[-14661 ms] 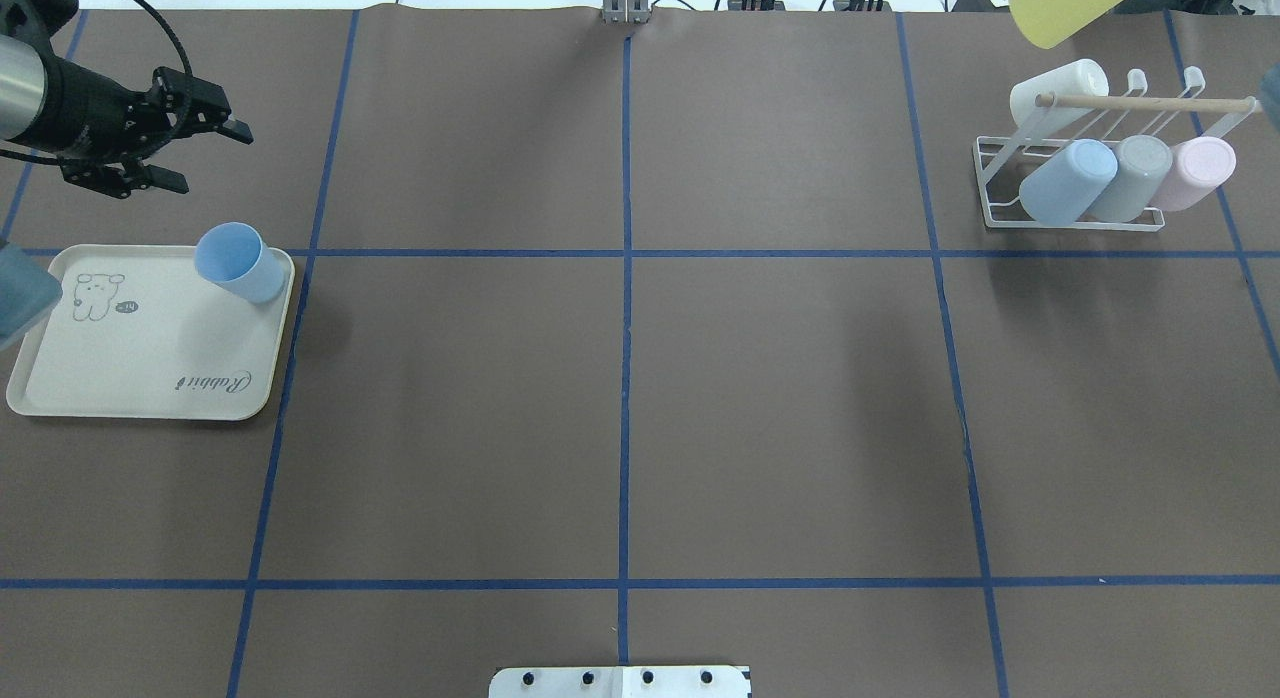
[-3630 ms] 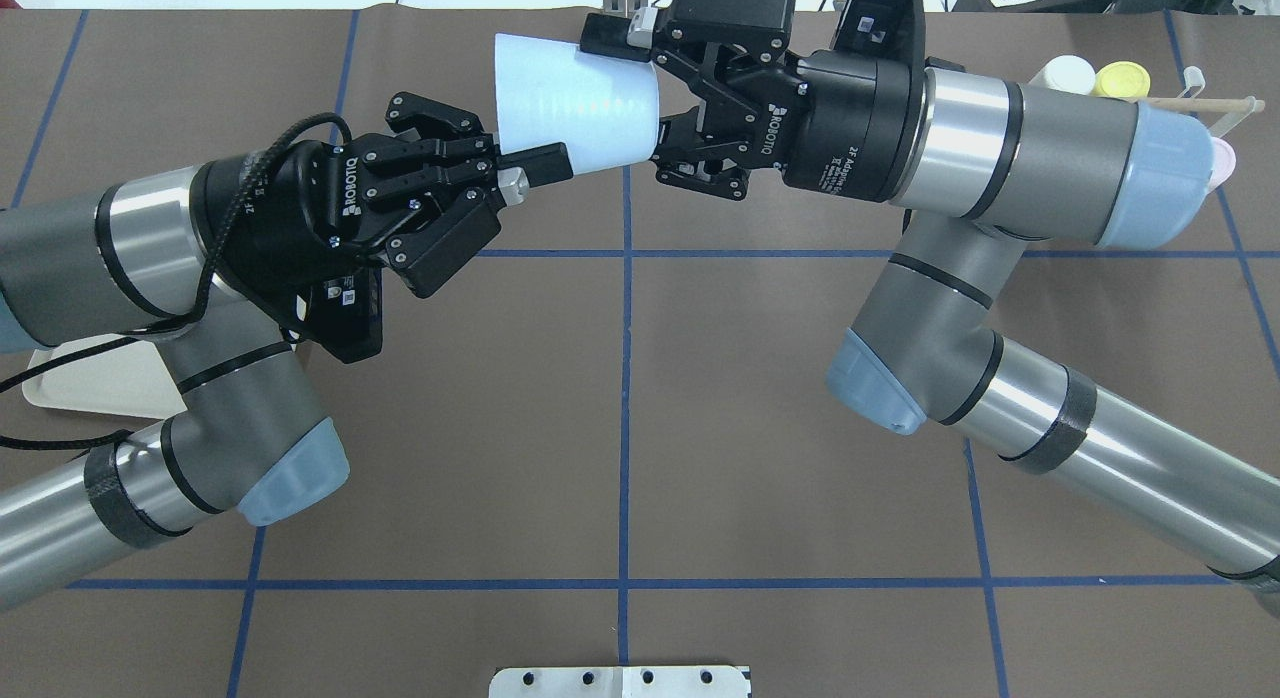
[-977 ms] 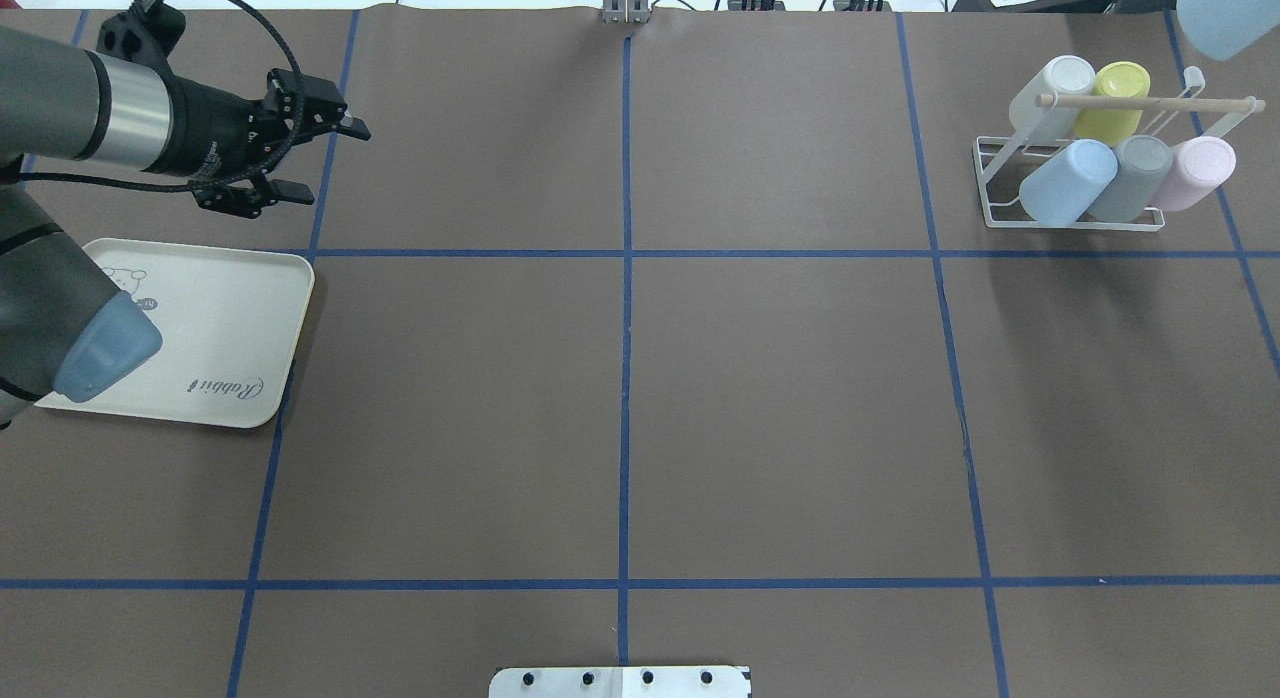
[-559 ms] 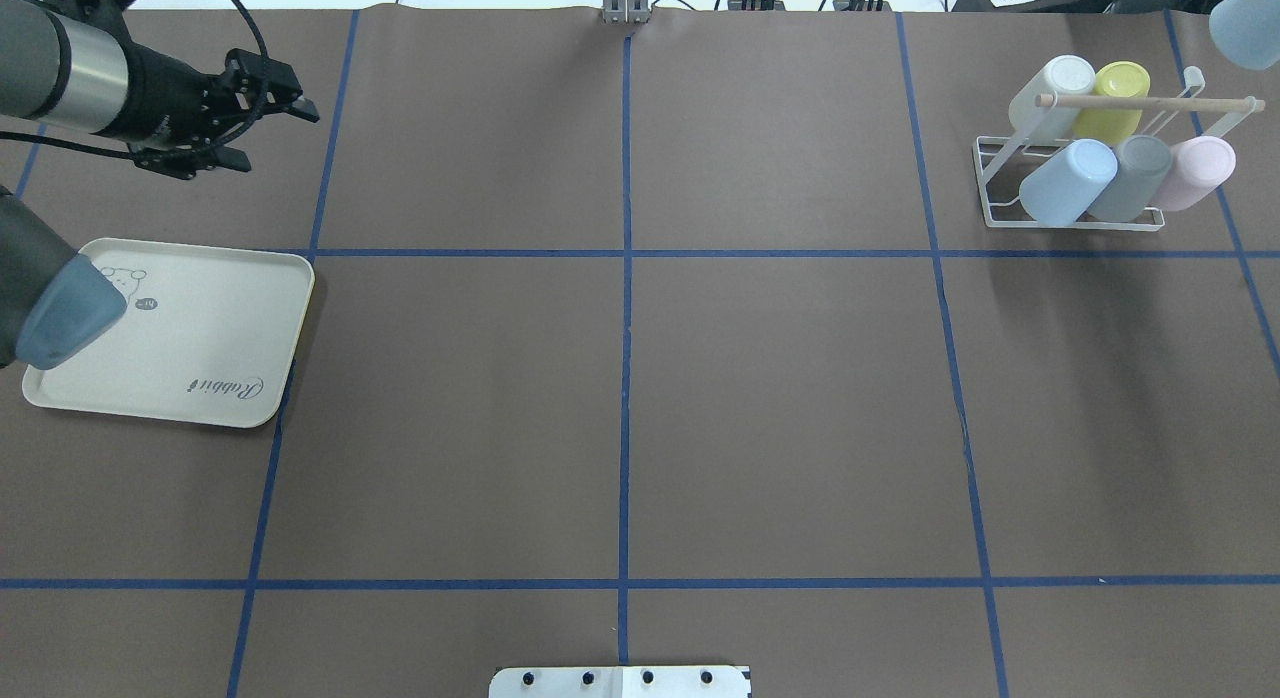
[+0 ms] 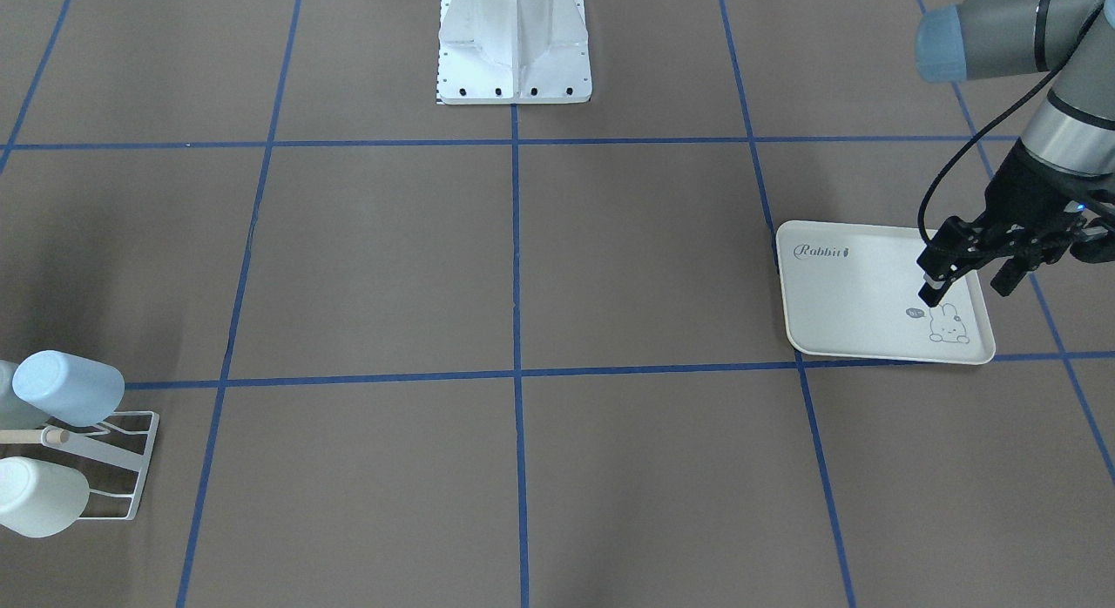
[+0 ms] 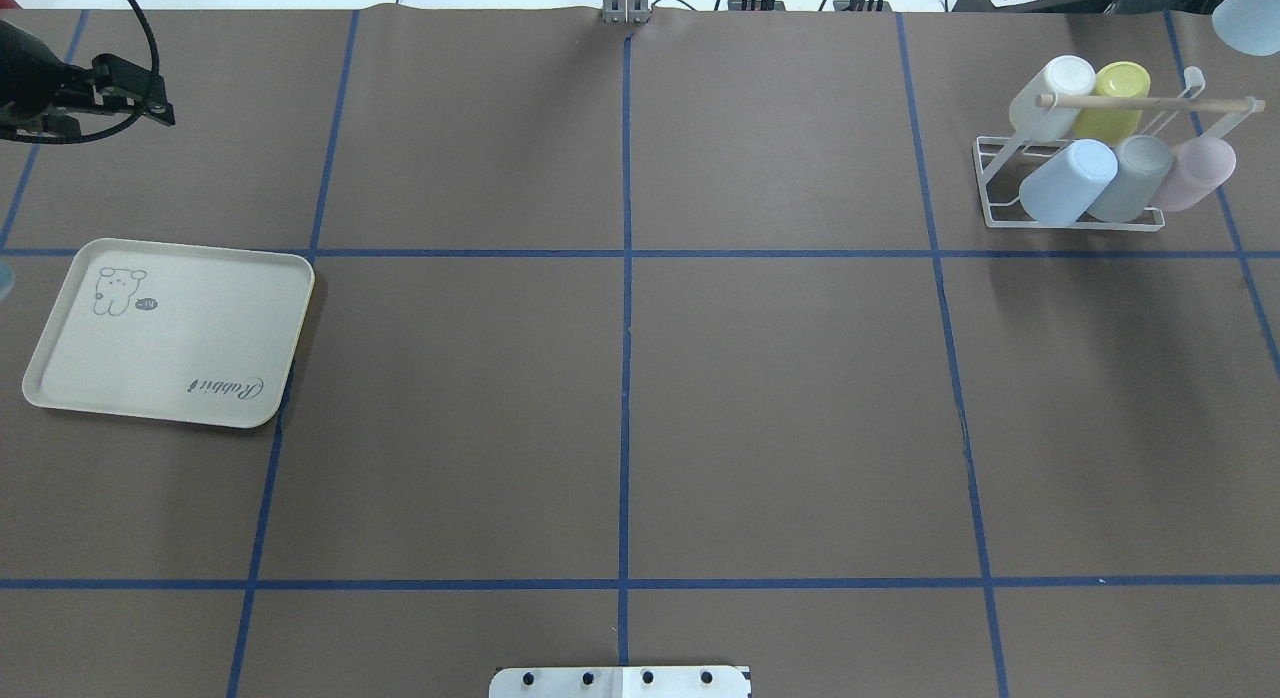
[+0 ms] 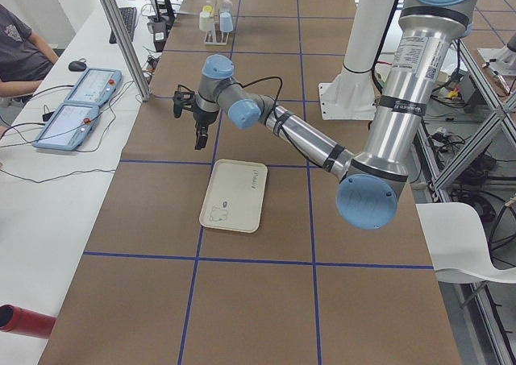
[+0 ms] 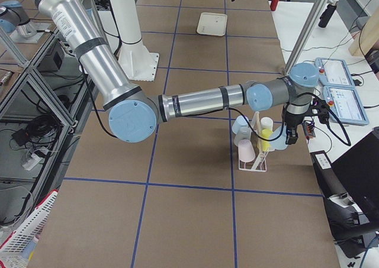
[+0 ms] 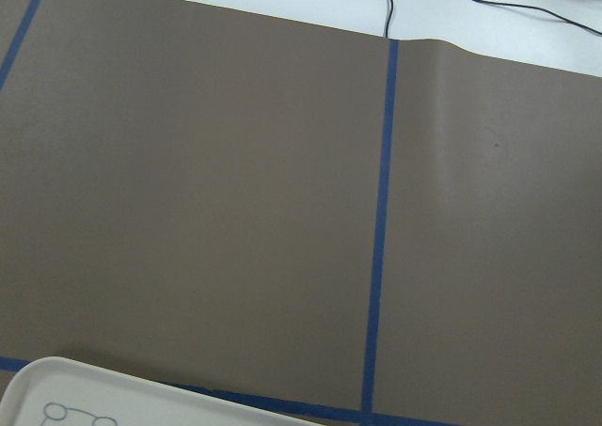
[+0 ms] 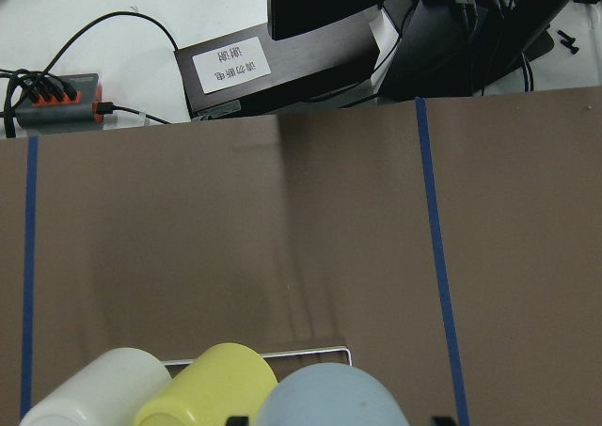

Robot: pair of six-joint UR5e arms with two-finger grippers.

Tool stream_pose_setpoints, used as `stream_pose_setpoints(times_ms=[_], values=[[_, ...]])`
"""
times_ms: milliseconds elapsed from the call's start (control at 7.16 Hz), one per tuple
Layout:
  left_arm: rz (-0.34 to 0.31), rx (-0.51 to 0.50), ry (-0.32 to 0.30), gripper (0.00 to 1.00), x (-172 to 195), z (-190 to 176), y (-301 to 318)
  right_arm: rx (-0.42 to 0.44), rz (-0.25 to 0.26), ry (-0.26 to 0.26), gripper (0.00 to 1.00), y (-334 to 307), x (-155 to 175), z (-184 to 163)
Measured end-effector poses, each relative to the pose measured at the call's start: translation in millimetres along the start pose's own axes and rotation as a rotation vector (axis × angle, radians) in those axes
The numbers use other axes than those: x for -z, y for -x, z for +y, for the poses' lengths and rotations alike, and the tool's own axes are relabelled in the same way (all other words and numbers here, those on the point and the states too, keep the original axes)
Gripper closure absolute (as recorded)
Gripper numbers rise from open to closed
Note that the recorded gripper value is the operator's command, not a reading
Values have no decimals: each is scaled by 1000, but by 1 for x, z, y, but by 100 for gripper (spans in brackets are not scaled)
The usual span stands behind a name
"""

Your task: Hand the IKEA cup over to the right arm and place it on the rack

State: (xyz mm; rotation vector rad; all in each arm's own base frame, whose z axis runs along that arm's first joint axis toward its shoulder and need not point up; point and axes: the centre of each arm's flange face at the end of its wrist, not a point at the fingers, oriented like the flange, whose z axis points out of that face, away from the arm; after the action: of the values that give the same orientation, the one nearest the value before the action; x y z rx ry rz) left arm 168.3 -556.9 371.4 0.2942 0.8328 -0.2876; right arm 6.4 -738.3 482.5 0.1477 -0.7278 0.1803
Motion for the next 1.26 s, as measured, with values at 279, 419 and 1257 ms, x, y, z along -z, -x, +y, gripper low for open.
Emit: stream_pose_setpoints(times_ms=[279,419,1257], values=[[-7,-5,-4,0,1,1,2,4,15,25,84,6,-18,-1],[-7,-6,-5,0,2,2,2,8,26,31,84,11,-25,-3],[-1,3,-9,0,6,3,0,28,50,59,84,30,-55,-14]])
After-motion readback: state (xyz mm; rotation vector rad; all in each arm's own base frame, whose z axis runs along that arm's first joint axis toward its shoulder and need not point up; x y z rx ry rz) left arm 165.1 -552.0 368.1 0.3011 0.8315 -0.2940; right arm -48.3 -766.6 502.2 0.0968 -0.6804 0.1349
